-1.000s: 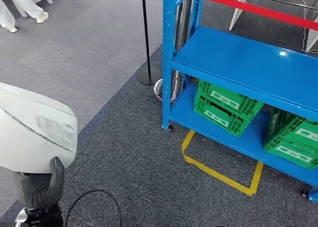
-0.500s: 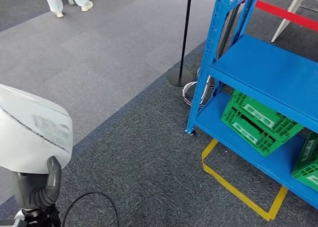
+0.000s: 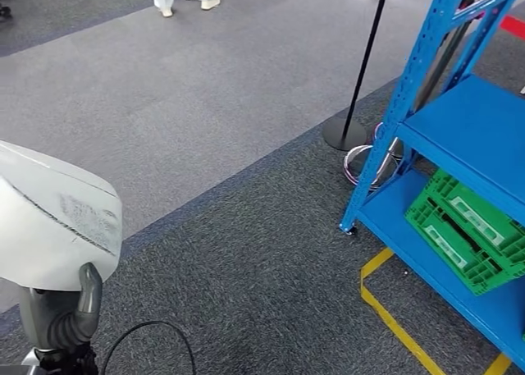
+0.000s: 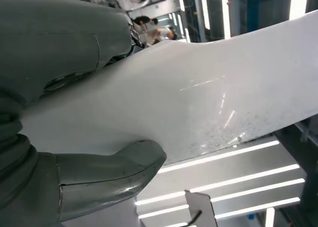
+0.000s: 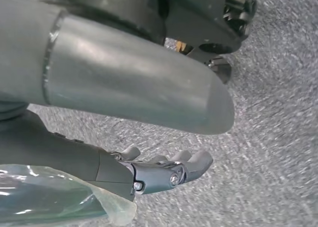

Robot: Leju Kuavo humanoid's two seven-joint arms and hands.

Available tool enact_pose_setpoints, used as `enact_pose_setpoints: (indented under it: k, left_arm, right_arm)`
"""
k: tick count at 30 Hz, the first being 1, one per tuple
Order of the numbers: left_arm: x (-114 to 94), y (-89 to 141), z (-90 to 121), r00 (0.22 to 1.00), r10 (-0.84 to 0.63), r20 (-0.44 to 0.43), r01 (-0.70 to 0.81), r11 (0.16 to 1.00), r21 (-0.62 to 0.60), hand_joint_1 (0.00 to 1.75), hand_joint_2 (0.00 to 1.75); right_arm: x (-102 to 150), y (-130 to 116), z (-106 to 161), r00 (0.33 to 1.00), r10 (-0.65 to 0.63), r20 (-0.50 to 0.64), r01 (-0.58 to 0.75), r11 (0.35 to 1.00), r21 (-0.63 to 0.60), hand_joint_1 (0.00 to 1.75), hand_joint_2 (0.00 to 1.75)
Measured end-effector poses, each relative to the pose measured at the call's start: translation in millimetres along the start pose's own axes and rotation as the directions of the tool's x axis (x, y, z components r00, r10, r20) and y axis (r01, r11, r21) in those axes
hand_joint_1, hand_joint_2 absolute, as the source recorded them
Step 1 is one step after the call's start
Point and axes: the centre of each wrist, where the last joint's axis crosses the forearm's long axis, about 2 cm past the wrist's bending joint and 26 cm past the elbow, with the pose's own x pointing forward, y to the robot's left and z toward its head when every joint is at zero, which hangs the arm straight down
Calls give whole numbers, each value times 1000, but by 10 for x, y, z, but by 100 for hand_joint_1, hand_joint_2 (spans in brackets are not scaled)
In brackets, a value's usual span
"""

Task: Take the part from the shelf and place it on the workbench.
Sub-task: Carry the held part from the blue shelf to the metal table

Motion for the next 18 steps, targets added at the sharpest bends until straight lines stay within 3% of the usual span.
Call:
enact_pose_setpoints:
  k: [18]
  left_arm:
    - [26,34,29,1000,-16,-4,16,1000,17,175,175]
  right_arm:
    - [-16,18,9,999,33,-7,-33,999,17,0,0]
